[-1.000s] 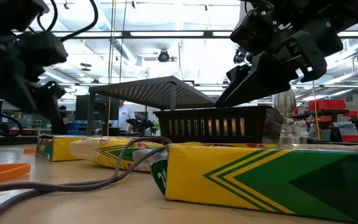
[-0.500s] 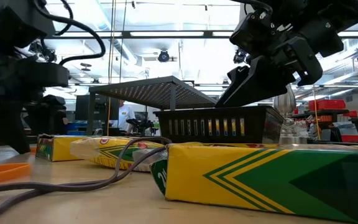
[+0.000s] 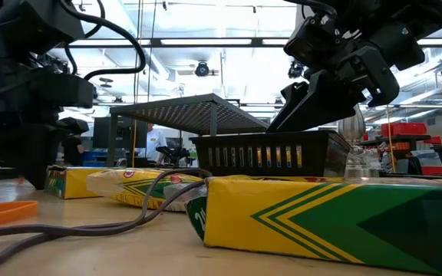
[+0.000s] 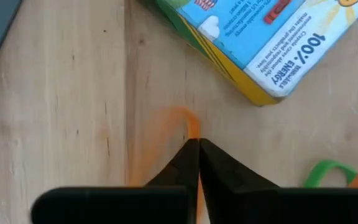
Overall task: Pick & Place Office Desk Supplies
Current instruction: Put the orange rubber band into the yellow bin
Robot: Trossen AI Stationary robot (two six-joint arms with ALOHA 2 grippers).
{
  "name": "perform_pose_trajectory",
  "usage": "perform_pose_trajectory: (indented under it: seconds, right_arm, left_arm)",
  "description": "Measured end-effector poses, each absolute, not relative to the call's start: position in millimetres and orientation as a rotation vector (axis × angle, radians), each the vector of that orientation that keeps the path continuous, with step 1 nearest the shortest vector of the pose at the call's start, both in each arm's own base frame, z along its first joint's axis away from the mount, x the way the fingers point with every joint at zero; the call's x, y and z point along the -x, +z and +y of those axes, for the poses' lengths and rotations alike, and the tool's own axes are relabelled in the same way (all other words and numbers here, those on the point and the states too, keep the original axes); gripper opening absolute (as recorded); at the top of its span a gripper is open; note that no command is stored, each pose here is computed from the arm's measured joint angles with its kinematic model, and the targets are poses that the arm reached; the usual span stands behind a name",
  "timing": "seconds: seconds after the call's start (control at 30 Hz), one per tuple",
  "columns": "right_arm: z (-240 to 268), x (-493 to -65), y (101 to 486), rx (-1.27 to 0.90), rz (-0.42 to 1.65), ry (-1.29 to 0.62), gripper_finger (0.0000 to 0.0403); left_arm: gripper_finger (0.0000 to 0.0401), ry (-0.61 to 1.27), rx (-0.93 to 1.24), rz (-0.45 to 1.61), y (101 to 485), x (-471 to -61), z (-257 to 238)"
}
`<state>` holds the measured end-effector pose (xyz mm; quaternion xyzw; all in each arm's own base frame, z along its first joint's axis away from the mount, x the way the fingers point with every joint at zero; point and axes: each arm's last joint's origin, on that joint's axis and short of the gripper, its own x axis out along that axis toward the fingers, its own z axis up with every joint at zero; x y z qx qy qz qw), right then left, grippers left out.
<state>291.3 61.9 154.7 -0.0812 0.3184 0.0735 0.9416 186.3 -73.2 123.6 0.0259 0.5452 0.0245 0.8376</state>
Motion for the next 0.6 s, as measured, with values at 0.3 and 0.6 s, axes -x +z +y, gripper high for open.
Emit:
perform_pose_trajectory:
  seconds: [0.3, 0.6]
  right_arm:
    - [61.9, -291.3, 154.7, 0.184, 0.649, 0.156, 0.0188]
    - [61.9, -291.4, 154.8, 0.187, 0.648, 0.158, 0.0188]
  left_arm:
    - [0.0003, -0.001, 0.004, 1.149, 128.0, -179.5, -83.9]
    - [0.0002, -0.042, 0.092, 1.032, 148.5, -164.4, -104.1]
